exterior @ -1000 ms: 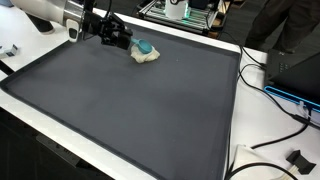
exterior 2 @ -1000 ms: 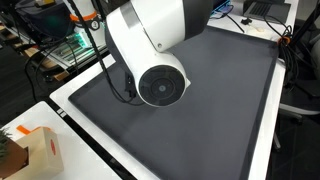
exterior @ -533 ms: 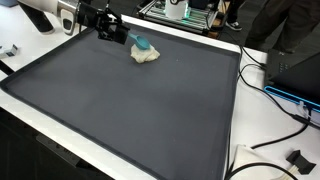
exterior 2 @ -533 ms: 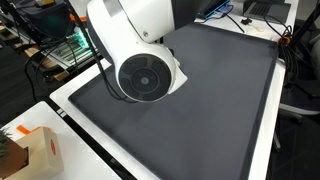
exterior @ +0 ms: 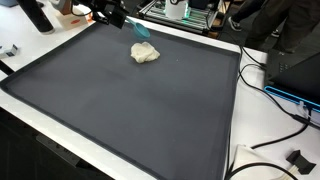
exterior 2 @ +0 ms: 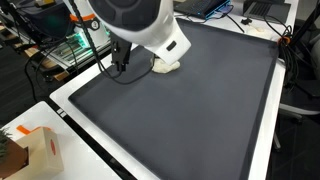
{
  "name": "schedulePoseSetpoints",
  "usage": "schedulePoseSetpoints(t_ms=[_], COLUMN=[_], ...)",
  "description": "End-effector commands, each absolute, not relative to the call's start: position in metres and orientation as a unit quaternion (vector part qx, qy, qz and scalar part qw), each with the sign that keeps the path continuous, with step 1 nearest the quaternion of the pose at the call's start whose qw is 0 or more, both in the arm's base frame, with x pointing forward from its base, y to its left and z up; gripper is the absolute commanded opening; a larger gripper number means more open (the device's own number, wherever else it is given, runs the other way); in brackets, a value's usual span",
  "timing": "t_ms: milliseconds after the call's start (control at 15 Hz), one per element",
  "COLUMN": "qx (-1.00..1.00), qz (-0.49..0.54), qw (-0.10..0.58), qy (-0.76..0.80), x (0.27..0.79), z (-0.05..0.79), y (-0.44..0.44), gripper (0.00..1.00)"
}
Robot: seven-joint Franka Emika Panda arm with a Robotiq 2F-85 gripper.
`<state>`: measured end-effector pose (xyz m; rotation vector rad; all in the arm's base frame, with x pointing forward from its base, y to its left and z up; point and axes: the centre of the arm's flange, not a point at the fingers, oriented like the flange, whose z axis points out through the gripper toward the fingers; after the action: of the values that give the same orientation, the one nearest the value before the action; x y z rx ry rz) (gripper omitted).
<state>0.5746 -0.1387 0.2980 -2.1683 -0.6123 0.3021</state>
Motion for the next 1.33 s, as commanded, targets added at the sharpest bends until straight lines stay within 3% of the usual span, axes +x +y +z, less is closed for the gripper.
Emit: schedulePoseSetpoints(t_ms=[0, 667, 1267], qx=[-0.895, -0.950, -0.971], qz=[0.109, 0.085, 0.073], qw=[0.364, 0.193, 0.018], qy=[-0.235, -0.229, -0.228], x=[0.551, 0.542, 0.541], z=[0.340, 0.414, 0.428], y=[-0.116, -0.067, -0.031], gripper=[0.25, 0.25, 0.25])
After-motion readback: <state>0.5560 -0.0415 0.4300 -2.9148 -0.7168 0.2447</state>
